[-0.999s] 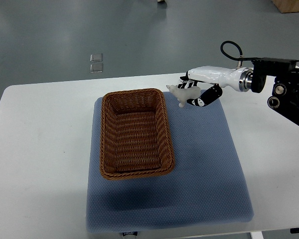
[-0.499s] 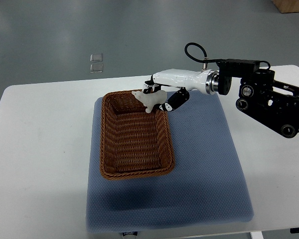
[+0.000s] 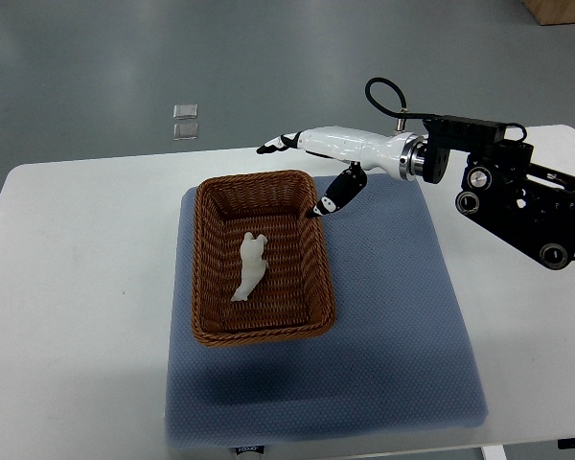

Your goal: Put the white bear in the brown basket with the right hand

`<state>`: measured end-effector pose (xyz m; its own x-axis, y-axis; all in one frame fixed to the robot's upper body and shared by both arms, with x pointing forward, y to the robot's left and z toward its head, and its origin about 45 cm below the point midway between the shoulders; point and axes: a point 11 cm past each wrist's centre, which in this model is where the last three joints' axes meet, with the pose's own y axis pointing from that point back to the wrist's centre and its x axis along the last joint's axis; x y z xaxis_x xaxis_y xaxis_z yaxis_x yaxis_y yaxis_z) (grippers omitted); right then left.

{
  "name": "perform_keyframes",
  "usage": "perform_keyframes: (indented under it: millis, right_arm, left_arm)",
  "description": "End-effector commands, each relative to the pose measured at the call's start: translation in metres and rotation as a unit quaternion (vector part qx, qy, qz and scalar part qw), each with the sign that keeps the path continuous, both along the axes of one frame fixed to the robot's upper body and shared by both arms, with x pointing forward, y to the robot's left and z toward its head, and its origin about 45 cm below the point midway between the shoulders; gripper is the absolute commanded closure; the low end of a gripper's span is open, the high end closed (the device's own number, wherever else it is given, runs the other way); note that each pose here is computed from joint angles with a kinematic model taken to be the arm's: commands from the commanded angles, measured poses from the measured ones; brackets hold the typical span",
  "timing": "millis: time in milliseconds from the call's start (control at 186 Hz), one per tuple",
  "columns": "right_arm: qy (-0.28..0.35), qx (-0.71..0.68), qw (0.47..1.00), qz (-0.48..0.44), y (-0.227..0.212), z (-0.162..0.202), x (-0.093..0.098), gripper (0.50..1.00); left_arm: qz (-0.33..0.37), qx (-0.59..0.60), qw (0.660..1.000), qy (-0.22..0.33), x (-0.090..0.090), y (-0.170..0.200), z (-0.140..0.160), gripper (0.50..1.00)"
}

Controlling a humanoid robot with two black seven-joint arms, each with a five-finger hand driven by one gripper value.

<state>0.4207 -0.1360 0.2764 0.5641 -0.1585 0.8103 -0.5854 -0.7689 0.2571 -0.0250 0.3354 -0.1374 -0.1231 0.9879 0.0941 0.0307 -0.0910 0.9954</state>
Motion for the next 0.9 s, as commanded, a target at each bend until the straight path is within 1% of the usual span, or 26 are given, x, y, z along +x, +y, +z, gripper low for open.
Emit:
perform_keyframes:
  millis: [0,134,258,360,575,671,897]
  right_arm:
    - [0.018,0.041,0.999,-0.025,-0.010,0.002,0.004,0.599]
    - [0.035,0.110,0.990,-0.075,-0.028,0.002,0.011,0.599]
    - [0.058,0.195,0.970,-0.135,-0.043,-0.004,0.018,0.599]
    - [0.090,0.269,0.941,-0.187,-0.057,-0.012,0.023,0.599]
    - [0.127,0.352,0.887,-0.270,-0.085,-0.029,0.029,0.599]
    - [0.145,0.406,0.843,-0.320,-0.105,-0.034,0.033,0.599]
    - [0.183,0.464,0.780,-0.378,-0.123,-0.060,0.030,0.597]
  left_arm:
    - [0.001,0.000,1.000,0.000,-0.001,0.000,0.000,0.500]
    - [0.000,0.000,1.000,0.000,0.000,0.000,0.000,0.500]
    - [0.000,0.000,1.000,0.000,0.000,0.000,0.000,0.500]
    - [-0.001,0.000,1.000,0.000,0.000,0.000,0.000,0.500]
    - [0.000,0.000,1.000,0.001,-0.001,0.000,0.000,0.500]
    - [0.000,0.000,1.000,0.001,-0.001,0.000,0.000,0.500]
    - [0.001,0.000,1.000,0.000,0.000,0.000,0.000,0.500]
